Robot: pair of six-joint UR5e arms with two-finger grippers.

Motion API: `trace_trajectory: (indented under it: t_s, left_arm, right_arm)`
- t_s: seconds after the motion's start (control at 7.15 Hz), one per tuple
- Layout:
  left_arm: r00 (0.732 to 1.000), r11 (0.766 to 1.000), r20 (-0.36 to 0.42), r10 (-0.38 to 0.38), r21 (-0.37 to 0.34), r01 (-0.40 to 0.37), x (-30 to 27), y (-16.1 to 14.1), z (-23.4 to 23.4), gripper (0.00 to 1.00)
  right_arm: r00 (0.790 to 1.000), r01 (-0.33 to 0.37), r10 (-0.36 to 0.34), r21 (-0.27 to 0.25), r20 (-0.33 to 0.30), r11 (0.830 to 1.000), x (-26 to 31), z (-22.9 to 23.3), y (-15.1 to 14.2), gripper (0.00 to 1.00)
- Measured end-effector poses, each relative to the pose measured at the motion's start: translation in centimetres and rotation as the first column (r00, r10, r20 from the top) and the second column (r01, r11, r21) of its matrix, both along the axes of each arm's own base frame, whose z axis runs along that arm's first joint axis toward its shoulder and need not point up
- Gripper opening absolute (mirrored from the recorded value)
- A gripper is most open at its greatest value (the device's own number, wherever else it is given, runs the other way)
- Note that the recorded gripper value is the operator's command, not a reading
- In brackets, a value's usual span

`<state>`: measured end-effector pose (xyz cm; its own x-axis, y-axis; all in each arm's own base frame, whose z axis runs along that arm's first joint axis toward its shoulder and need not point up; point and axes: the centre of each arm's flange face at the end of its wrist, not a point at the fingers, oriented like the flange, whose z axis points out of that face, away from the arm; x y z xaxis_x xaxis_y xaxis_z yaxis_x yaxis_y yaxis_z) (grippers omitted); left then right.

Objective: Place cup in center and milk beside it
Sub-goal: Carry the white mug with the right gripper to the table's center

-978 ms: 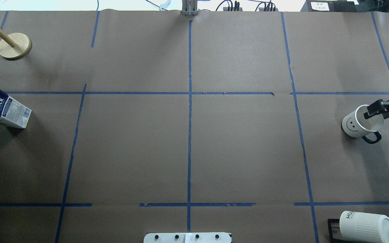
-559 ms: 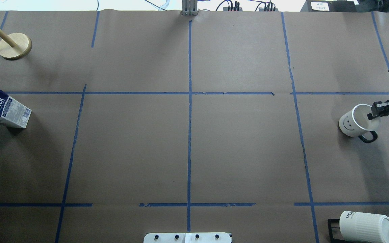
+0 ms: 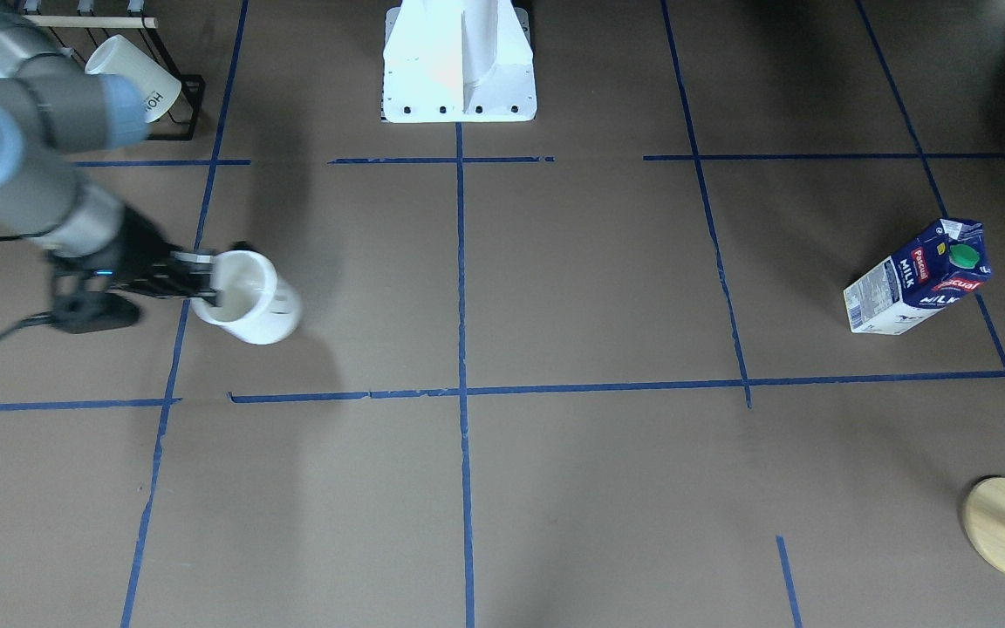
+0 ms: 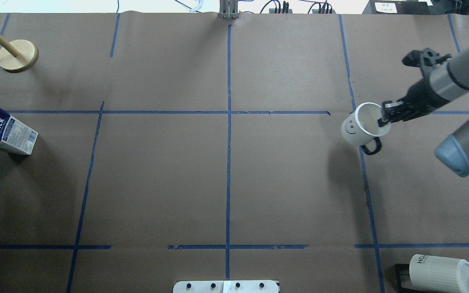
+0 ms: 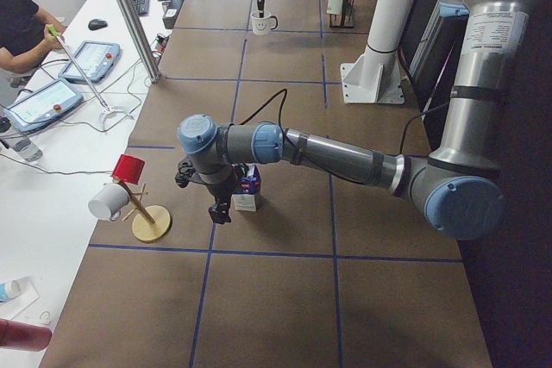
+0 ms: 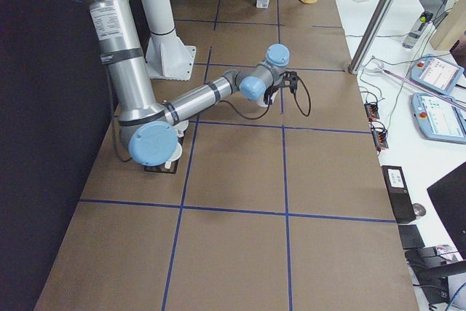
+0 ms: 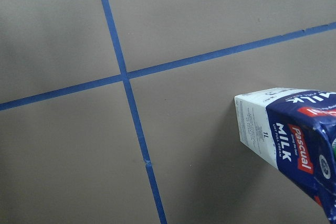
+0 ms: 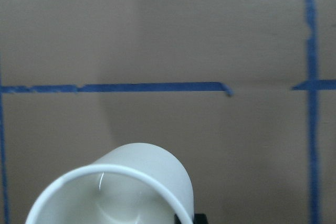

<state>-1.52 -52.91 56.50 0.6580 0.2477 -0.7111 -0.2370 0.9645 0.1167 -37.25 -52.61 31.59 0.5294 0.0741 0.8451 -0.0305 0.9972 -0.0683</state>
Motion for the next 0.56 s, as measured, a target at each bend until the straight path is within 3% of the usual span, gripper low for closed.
trace_trajectory:
  t_s: [0.28, 0.42, 0.56]
  left_arm:
    - [1.000, 1.000, -0.005, -0.002, 0.013, 0.002, 0.0, 0.1, -0.8, 1.00]
    - [1.000, 1.000, -0.006, -0.003, 0.022, 0.003, 0.0, 0.1, -1.3, 1.00]
    - [1.000, 0.999, -0.008, -0.003, 0.033, 0.003, 0.0, 0.2, -1.9, 1.00]
  right_arm:
    - [0.994, -0.102, 0.097, -0.122, -0.043, 0.987, -10.7, -8.2, -2.0, 0.00]
    - [0.990, -0.131, 0.122, -0.141, -0.073, 0.981, -13.7, -9.3, -2.5, 0.16]
    - [0.987, -0.144, 0.131, -0.143, -0.093, 0.979, -15.6, -9.4, -2.4, 0.99]
